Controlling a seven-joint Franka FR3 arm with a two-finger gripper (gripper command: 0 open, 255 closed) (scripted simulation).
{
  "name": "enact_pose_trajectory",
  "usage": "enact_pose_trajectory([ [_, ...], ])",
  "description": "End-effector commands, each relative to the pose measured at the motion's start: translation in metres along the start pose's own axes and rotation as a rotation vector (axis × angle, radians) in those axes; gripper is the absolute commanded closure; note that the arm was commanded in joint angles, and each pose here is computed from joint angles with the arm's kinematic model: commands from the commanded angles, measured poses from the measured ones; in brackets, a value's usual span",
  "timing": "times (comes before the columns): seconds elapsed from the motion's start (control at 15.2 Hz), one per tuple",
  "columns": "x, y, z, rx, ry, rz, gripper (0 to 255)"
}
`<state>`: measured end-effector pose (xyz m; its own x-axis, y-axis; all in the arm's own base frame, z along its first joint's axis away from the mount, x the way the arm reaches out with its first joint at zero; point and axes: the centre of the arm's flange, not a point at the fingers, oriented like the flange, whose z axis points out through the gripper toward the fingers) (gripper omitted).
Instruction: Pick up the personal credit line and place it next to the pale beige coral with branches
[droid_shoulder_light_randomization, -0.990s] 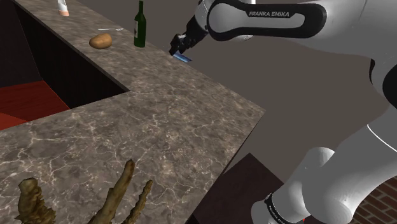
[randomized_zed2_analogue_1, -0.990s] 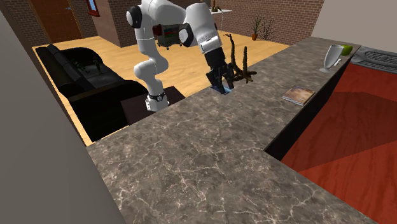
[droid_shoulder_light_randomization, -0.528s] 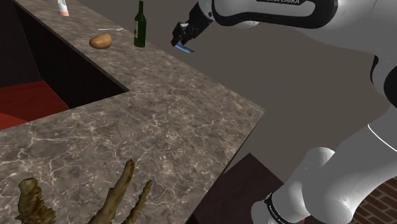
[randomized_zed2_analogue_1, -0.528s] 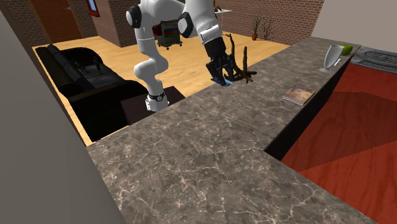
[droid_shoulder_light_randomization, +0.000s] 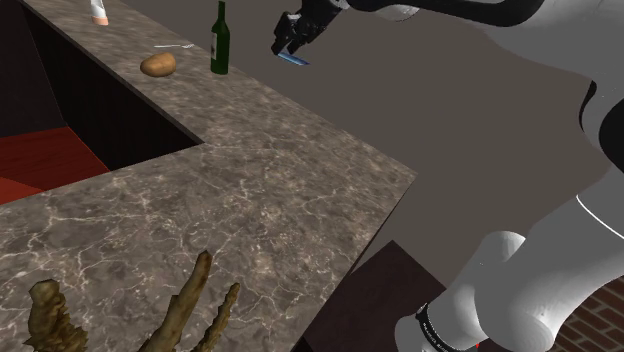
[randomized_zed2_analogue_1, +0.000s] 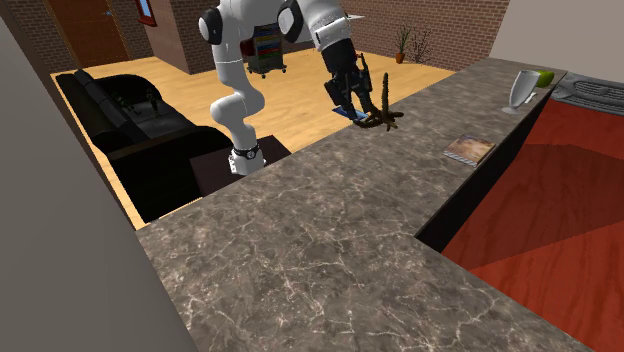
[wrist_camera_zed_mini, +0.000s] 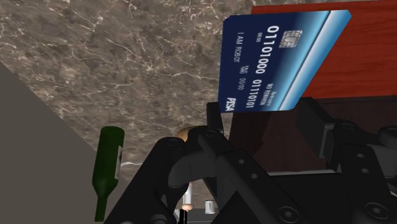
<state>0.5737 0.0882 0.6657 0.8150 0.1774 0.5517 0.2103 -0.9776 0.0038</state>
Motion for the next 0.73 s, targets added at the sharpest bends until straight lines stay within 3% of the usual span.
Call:
enact_pose_trajectory([
  [0.0,0.005,0.000,-0.009,0.000,-0.001,0.000,255],
  [0.66,0.034,0.000,-0.053,0.000,-0.001,0.000,255],
])
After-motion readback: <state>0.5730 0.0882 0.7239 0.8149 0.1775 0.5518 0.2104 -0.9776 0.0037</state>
